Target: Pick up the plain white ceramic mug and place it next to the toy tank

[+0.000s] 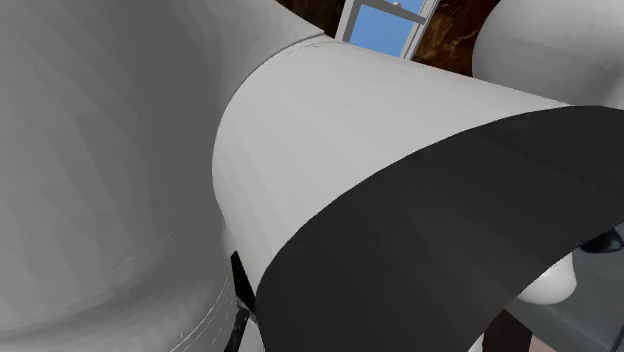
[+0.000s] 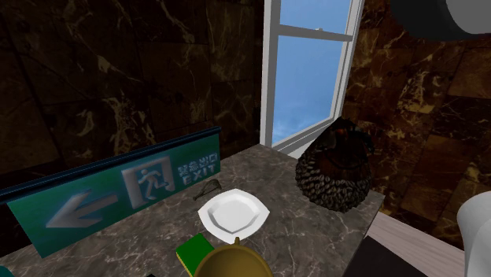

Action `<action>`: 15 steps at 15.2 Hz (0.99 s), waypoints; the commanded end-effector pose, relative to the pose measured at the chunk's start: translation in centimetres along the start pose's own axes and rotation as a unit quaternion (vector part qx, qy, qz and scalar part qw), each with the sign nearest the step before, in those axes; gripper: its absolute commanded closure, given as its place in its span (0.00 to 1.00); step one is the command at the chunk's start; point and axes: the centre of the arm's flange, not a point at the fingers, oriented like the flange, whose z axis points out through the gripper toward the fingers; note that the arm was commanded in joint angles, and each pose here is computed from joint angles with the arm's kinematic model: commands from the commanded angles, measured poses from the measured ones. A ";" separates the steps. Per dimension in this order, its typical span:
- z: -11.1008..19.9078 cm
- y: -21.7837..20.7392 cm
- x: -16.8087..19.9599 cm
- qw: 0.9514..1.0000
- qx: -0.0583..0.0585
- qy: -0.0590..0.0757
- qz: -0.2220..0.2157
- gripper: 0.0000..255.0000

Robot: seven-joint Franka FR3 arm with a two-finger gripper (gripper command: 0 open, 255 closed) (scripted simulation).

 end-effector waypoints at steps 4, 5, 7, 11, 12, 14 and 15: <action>2.5 -0.1 0.4 1.000 0.000 0.000 0.000 1.00; 3.0 -0.1 0.5 1.000 0.000 0.000 0.000 1.00; 4.1 -0.2 0.7 1.000 0.000 0.000 0.000 1.00; 6.2 -0.2 1.0 1.000 0.000 0.000 0.000 1.00; 6.7 -0.2 1.1 1.000 0.000 0.000 0.000 1.00; 7.7 -0.3 1.3 1.000 0.000 0.000 0.000 1.00; 8.3 -0.3 1.4 1.000 0.000 0.000 0.000 1.00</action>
